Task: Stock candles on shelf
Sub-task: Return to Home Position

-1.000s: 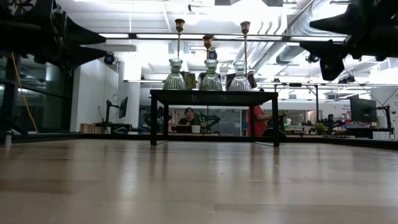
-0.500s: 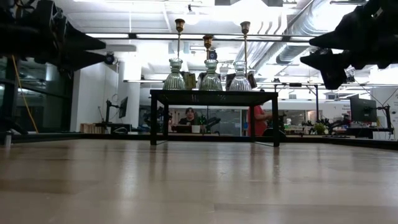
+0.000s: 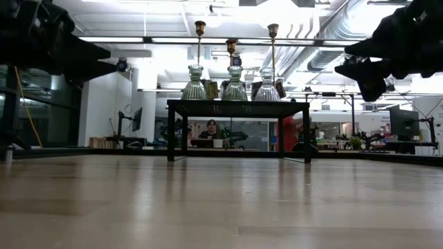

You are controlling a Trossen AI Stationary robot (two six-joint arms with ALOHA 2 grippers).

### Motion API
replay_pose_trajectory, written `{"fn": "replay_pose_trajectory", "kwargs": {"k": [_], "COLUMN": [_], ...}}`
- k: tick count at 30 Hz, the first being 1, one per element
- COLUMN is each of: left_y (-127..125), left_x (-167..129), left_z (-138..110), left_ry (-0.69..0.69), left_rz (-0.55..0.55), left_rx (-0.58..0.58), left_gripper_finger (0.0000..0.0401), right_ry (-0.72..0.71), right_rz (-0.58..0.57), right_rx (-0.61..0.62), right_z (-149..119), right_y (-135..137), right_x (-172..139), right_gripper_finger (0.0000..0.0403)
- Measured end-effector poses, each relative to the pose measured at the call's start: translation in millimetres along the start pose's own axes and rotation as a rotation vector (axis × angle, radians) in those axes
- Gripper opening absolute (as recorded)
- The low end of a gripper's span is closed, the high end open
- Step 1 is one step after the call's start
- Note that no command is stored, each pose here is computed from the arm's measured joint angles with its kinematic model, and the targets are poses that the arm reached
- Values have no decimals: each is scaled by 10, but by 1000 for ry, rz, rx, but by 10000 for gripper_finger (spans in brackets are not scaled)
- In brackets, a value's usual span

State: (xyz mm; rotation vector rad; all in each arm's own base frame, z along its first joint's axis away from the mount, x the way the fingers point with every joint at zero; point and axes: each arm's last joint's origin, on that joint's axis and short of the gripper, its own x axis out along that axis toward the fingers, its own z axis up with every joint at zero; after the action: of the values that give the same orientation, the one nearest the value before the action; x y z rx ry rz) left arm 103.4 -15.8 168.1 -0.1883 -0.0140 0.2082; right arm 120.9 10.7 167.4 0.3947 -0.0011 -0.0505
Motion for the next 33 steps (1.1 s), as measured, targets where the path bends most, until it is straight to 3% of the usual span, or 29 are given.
{"fn": "replay_pose_trajectory", "kwargs": {"k": [5,33], "left_y": [-2,3], "left_x": [-1,-1], "left_z": [-44,-42], "left_ry": [47,42], "left_rz": [-30,-10], "left_rx": [51,51], "left_gripper_finger": [218,218], "right_ry": [32,66], "right_rz": [-14,-29], "right_rx": [17,8], "right_z": [-31,-66], "right_y": [-13,-28], "right_x": [-1,-3], "right_gripper_finger": [199,199]}}
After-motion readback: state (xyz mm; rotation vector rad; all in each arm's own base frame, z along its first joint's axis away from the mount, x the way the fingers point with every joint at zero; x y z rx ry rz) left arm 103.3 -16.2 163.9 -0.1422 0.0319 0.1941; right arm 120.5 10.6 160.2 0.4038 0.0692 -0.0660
